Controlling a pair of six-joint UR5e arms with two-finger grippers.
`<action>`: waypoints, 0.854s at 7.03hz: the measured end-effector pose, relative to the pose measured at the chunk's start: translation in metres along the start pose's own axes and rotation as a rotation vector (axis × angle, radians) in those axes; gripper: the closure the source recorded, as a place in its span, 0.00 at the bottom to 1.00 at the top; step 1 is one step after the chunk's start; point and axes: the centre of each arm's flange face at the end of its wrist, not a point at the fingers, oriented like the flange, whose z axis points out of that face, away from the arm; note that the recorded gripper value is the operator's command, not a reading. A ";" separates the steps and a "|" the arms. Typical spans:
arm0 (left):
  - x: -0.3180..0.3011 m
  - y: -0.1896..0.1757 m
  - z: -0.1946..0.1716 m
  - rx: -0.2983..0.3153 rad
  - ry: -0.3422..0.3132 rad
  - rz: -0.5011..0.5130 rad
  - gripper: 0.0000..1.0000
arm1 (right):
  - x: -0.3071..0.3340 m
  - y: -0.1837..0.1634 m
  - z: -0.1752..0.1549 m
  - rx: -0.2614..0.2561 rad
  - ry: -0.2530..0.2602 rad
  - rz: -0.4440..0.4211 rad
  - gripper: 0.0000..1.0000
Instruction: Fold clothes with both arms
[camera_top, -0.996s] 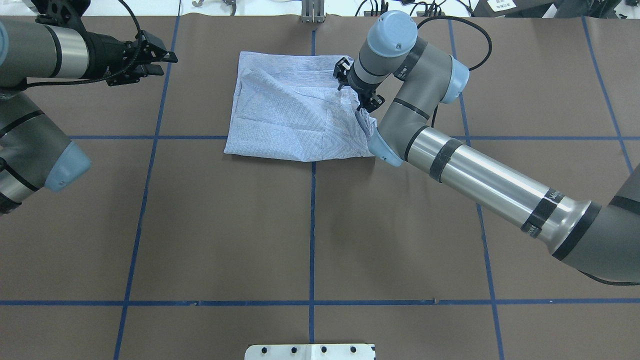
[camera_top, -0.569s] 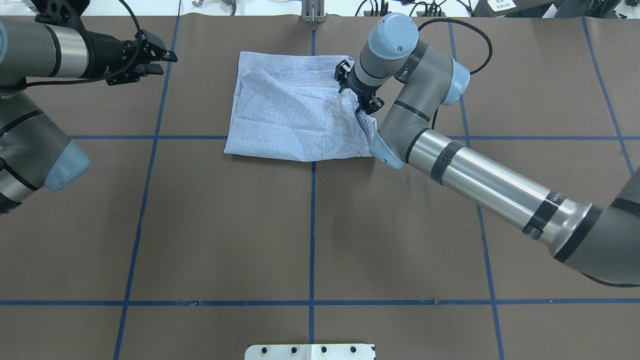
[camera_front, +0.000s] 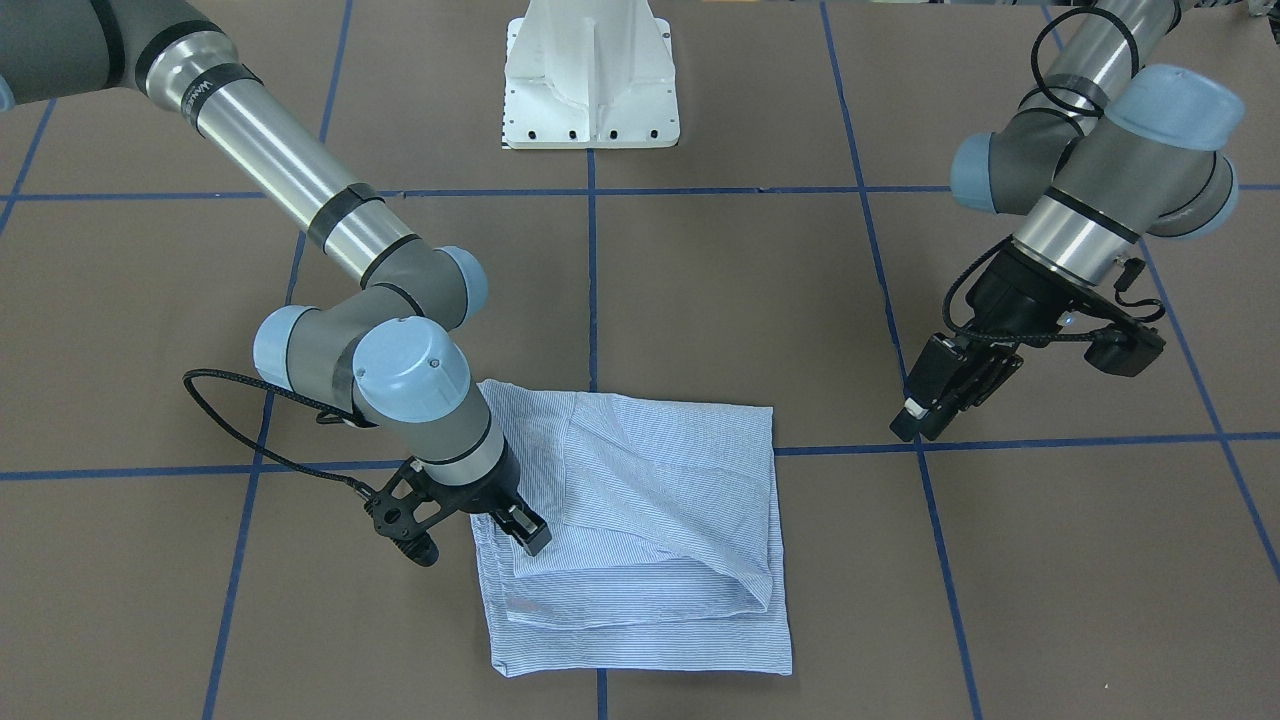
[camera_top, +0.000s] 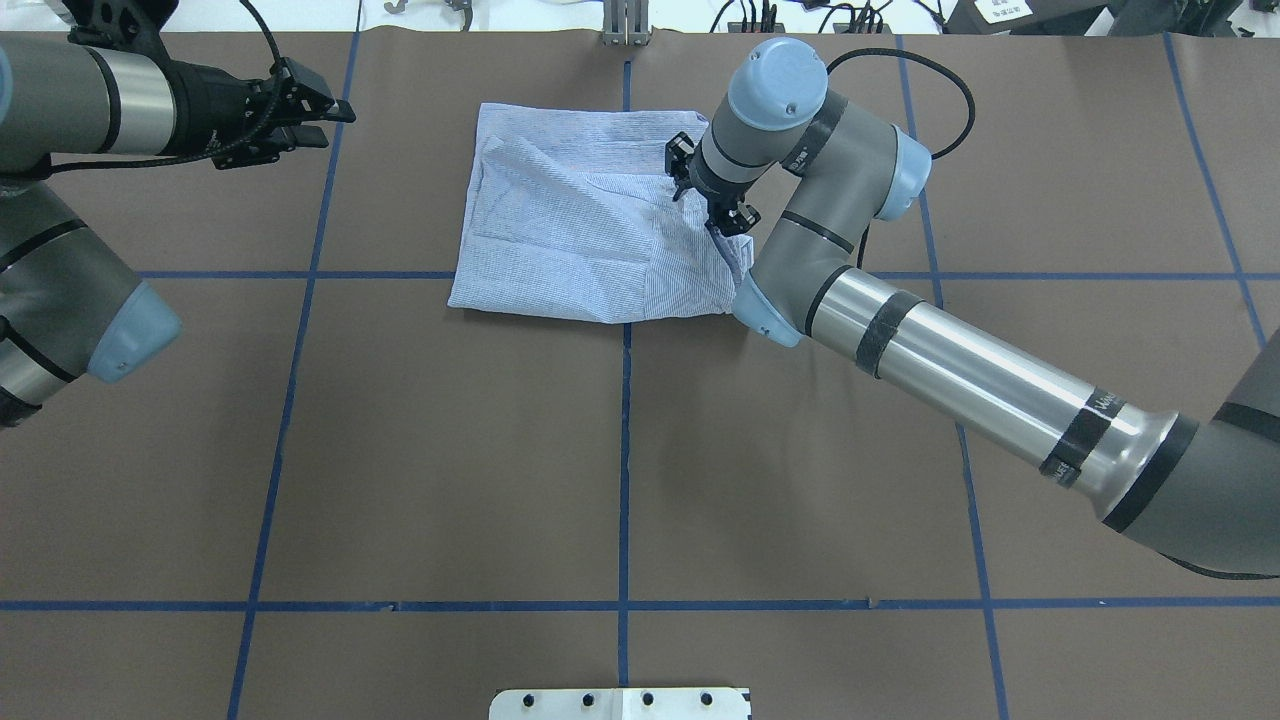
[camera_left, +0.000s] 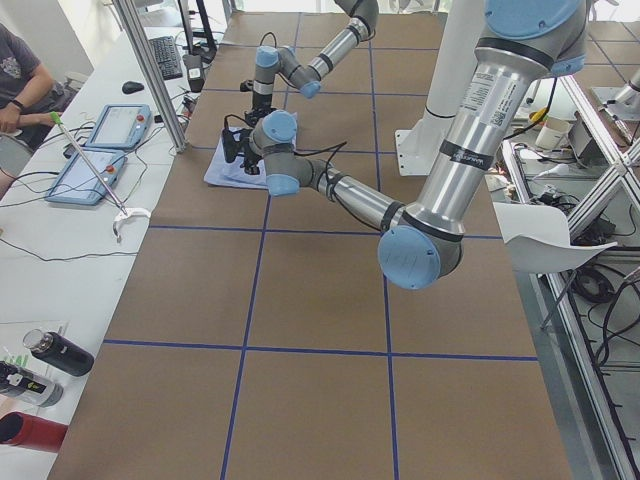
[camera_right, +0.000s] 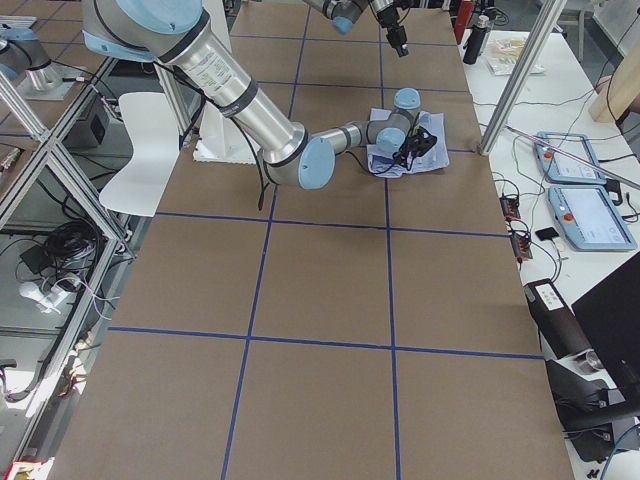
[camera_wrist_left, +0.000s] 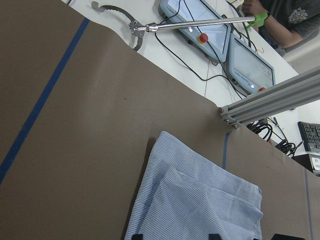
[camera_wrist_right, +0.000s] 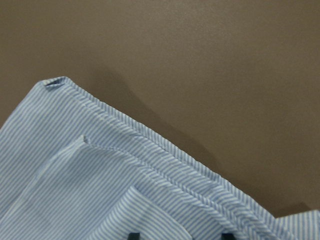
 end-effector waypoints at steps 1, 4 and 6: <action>0.000 0.000 0.000 0.000 0.000 0.000 0.48 | -0.001 0.001 -0.001 -0.001 -0.002 0.005 1.00; -0.001 0.000 0.000 0.000 -0.002 -0.001 0.48 | -0.019 -0.021 -0.023 0.019 -0.034 0.010 1.00; -0.003 0.000 0.001 -0.001 -0.006 -0.003 0.48 | -0.047 -0.046 -0.050 0.055 -0.073 0.007 1.00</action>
